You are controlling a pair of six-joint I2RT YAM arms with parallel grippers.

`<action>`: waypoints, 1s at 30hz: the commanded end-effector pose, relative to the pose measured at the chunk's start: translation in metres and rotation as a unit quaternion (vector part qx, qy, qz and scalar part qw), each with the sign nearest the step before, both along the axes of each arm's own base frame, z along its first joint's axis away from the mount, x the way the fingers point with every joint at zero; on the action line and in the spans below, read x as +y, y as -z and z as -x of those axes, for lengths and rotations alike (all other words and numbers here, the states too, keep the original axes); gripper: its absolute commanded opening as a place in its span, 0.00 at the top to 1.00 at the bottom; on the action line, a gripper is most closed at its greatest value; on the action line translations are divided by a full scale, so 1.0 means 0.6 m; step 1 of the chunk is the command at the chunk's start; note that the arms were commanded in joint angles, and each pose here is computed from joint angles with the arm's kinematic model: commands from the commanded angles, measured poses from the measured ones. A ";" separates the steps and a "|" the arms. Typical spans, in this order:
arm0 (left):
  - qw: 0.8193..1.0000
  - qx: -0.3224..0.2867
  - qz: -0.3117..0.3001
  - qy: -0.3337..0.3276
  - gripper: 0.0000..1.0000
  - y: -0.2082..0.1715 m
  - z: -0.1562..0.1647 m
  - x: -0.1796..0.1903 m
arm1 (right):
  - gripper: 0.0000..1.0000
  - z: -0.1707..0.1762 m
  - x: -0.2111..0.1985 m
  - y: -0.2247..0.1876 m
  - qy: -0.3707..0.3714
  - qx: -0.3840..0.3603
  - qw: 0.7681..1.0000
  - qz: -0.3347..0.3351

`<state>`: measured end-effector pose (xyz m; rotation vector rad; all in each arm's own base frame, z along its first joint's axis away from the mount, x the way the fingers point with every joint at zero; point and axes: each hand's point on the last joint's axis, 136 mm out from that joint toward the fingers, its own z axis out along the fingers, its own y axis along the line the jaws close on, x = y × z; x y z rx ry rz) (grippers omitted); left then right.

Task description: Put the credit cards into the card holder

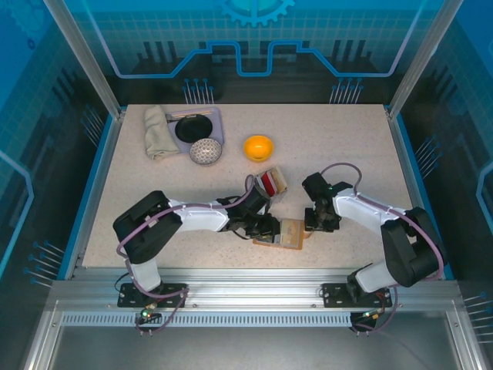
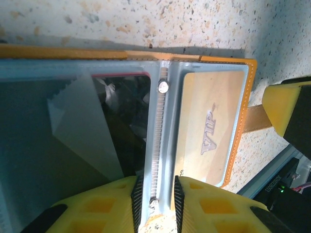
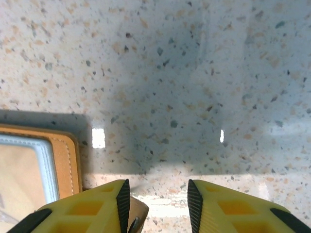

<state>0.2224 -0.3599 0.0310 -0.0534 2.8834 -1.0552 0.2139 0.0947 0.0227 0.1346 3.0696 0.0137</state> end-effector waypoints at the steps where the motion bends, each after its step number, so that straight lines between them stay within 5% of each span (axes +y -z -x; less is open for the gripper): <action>1: 1.000 -0.003 -0.004 -0.018 0.72 -0.007 -0.002 0.014 | 0.63 0.020 -0.003 -0.012 -0.022 0.021 0.999 0.020; 21: 0.999 0.002 -0.014 -0.031 0.73 -0.001 0.000 0.024 | 0.69 0.053 0.007 0.016 -0.104 0.115 0.981 0.119; 30: 0.998 0.019 -0.009 -0.063 0.74 0.008 0.012 0.044 | 0.68 -0.006 0.067 0.020 -0.149 0.027 0.984 0.093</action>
